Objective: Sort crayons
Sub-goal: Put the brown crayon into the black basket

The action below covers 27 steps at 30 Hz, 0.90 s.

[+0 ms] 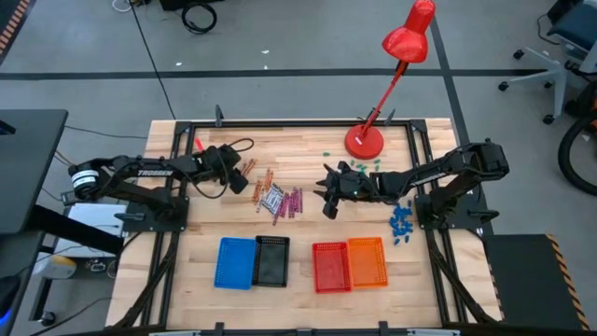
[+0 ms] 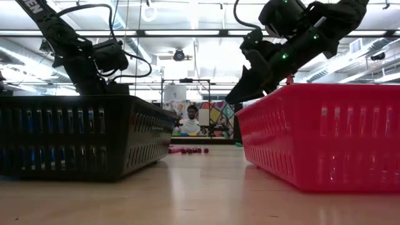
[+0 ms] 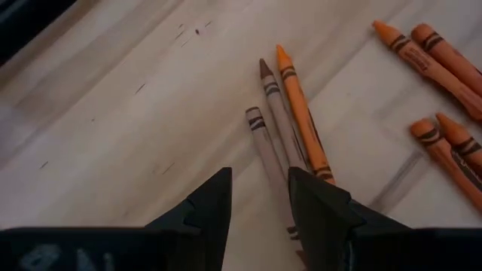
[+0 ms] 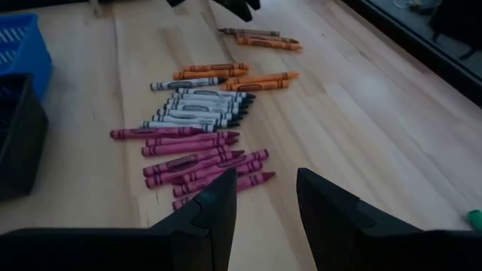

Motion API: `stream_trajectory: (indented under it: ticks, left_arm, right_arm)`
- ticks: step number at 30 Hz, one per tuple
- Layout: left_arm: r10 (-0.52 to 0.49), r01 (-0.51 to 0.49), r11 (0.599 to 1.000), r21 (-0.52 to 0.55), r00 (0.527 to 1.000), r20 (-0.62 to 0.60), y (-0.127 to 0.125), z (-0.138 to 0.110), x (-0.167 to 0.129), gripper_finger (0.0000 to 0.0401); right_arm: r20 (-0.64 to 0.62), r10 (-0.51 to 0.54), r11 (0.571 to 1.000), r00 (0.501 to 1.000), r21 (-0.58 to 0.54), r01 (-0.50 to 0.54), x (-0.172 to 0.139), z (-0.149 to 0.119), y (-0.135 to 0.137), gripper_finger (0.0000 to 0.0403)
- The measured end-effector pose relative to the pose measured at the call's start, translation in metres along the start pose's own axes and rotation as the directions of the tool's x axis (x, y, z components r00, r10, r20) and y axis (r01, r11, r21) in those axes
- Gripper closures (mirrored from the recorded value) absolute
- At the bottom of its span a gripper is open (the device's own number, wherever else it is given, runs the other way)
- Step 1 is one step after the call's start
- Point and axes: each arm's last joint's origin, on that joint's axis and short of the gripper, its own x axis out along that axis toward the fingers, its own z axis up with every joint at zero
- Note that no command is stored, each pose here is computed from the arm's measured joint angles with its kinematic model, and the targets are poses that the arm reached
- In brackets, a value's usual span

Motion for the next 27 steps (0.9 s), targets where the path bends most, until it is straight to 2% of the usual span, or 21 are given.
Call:
stream_trajectory:
  ticks: [11,22,27]
  left_arm:
    - [-0.01,0.009,1.0,0.007,0.999,0.037,-0.002,0.004,0.003,0.0258]
    - [0.027,-0.027,1.0,-0.003,1.0,0.009,-0.003,0.0,0.017,0.0258]
    - [0.048,-0.049,0.999,-0.008,0.999,-0.007,0.003,0.0,0.018,0.0258]
  right_arm:
    - [0.044,-0.022,0.999,0.999,-0.048,0.024,0.0,0.004,0.001,0.0259]
    - [0.107,0.008,0.998,0.994,-0.059,-0.001,-0.01,-0.024,-0.006,0.0259]
    - [0.117,0.05,0.997,0.992,-0.065,-0.042,-0.011,-0.023,-0.005,0.0259]
